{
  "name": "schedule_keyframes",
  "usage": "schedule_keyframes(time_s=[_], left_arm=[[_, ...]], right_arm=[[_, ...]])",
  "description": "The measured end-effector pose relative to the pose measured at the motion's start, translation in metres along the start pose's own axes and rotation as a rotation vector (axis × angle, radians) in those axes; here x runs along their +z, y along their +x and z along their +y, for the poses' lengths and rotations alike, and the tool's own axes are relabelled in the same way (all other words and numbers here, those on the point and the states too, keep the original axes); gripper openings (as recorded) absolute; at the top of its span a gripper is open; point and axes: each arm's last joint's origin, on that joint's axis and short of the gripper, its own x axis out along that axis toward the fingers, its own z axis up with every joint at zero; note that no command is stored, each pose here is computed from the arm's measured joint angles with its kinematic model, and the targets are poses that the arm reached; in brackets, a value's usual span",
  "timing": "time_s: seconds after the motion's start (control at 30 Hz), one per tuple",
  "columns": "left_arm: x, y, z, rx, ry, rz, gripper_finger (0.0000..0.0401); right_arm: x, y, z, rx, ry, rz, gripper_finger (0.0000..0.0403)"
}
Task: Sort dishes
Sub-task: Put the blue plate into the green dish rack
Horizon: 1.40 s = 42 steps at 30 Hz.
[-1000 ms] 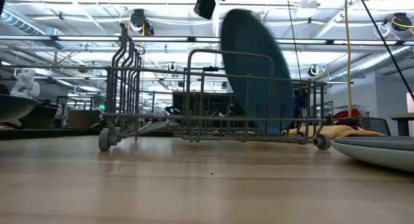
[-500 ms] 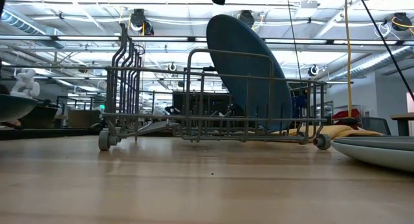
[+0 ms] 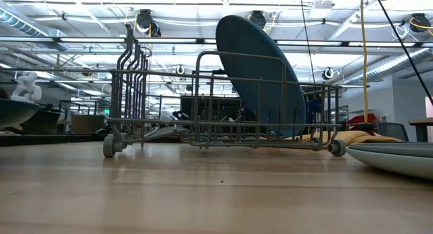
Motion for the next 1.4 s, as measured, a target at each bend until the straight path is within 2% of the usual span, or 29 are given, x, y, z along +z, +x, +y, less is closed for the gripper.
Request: schedule_keyframes(time_s=[0.07,0.13,0.37,0.57,0.9,1.03,1.27,1.4], left_arm=[[-0.011,-0.004,0.006,0.055,0.010,0.092,0.0040],[-0.019,-0.002,0.012,0.097,0.008,0.162,0.0012],[-0.053,0.043,0.029,0.225,0.095,0.296,0.0003],[-0.063,0.075,0.052,0.247,0.115,0.385,0.0002],[-0.033,0.101,0.061,0.093,0.135,0.199,0.0001],[-0.030,0.114,0.074,0.059,0.100,0.199,0.0000],[-0.022,0.133,0.079,-0.092,0.054,0.098,0.0000],[-0.024,0.144,0.084,-0.093,0.063,0.059,0.0000]], right_arm=[[0.000,0.001,0.000,-0.003,0.000,0.002,0.0029],[0.000,0.003,0.000,-0.007,-0.001,0.004,0.0029],[-0.001,0.014,-0.002,-0.033,-0.003,0.022,0.0029],[-0.001,0.024,-0.002,-0.033,0.014,0.050,0.0029],[-0.002,0.031,-0.003,-0.023,0.026,0.075,0.0029],[-0.002,0.031,-0.002,-0.022,0.031,0.074,0.0029],[-0.002,0.031,-0.002,-0.023,0.031,0.074,0.0029],[-0.002,0.031,-0.002,-0.023,0.034,0.074,0.0029]])
